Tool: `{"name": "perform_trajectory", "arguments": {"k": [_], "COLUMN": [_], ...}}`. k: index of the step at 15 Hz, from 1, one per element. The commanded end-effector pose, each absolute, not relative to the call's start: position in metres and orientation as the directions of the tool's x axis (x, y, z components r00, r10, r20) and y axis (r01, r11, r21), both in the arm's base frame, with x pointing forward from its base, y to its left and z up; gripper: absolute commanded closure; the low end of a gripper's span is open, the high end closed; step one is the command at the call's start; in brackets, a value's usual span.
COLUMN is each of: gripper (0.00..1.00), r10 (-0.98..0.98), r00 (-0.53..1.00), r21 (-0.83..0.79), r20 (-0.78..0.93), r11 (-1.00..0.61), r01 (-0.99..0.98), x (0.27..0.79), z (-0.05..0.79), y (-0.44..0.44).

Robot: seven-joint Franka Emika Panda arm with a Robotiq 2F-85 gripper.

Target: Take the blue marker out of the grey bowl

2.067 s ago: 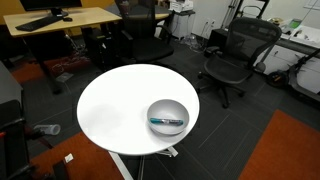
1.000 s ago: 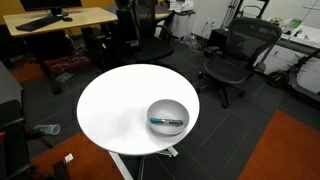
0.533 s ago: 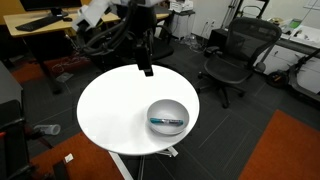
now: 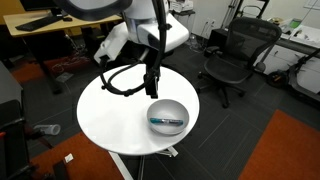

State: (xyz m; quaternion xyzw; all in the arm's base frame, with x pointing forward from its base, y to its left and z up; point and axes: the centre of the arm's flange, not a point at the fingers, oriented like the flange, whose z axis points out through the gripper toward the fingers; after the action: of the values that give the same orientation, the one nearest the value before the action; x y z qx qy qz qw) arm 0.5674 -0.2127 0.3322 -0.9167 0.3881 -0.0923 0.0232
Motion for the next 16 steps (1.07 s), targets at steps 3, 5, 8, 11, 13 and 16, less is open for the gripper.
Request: {"name": "perform_trajectory", "arguments": {"k": [3, 5, 8, 11, 13, 16], "gripper": [0.0, 0.0, 0.0, 0.0, 0.0, 0.0], "r10": [-0.753, -0.761, -0.768, -0.771, -0.77, -0.772], "r00": [0.647, 0.64, 0.632, 0.63, 0.631, 0.628], "r21": [-0.133, -0.131, -0.109, -0.074, -0.063, -0.046], "r20": [0.116, 0.106, 0.098, 0.094, 0.09, 0.096], "r11": [-0.658, -0.648, -0.64, -0.636, -0.637, -0.634], "r01": [-0.742, -0.75, -0.761, -0.768, -0.768, -0.772], "x": [0.595, 0.6, 0.605, 0.609, 0.612, 0.618], "z": [0.303, 0.29, 0.271, 0.251, 0.238, 0.222], "y": [-0.224, -0.227, -0.231, -0.236, -0.24, -0.244]}}
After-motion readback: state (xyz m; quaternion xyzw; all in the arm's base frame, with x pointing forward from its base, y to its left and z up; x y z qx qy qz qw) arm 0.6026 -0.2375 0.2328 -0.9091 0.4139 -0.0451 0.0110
